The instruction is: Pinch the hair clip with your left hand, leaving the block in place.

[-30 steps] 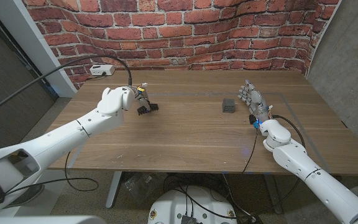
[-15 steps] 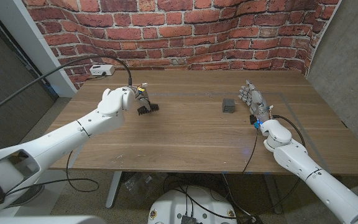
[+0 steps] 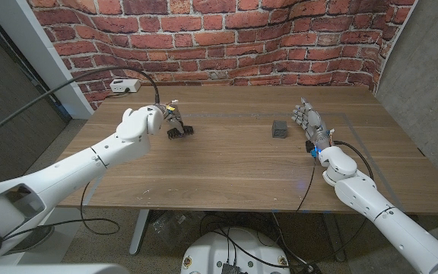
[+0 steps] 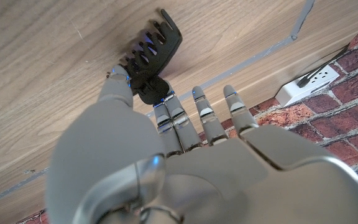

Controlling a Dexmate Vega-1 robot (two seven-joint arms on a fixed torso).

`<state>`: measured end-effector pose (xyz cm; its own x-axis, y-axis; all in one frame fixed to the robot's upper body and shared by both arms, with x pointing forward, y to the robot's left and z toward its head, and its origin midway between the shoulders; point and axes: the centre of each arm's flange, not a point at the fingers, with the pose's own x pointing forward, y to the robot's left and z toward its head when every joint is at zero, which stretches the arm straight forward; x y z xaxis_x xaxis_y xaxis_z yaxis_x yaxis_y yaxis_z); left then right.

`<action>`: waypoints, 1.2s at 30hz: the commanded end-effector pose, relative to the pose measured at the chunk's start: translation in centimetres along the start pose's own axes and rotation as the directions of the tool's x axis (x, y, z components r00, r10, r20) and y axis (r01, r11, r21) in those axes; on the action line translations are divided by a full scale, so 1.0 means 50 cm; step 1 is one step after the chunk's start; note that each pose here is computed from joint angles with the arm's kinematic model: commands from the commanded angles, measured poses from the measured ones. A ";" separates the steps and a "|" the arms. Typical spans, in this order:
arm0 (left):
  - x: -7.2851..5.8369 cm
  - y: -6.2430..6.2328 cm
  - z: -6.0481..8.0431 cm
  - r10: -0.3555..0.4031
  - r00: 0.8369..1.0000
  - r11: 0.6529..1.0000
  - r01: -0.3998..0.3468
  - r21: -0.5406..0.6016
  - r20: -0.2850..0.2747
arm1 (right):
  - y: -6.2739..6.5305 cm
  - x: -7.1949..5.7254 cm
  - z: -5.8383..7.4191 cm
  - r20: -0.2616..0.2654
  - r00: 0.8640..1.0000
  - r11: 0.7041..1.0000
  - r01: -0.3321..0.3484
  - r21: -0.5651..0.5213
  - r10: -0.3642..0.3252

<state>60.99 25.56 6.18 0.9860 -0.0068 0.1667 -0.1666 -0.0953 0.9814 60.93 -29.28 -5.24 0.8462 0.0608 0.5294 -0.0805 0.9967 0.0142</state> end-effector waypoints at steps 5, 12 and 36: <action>-0.021 0.021 -0.004 0.058 0.998 0.998 -0.057 -0.024 0.026 | -0.001 -0.001 0.001 0.008 1.000 1.000 0.007 0.003 -0.007; -0.031 0.023 0.000 0.070 0.997 0.997 -0.070 -0.016 0.040 | 0.002 -0.001 0.002 0.004 1.000 1.000 0.000 -0.001 0.000; -0.040 0.009 -0.002 0.131 0.991 0.989 -0.127 -0.078 0.040 | 0.000 0.000 0.009 0.009 1.000 1.000 -0.002 -0.004 0.002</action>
<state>59.02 25.61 6.62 0.9625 -0.0561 0.2655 -0.2680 -0.0440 0.9624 60.73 -29.27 -4.93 0.8410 0.0626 0.5373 -0.0807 0.9967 0.0103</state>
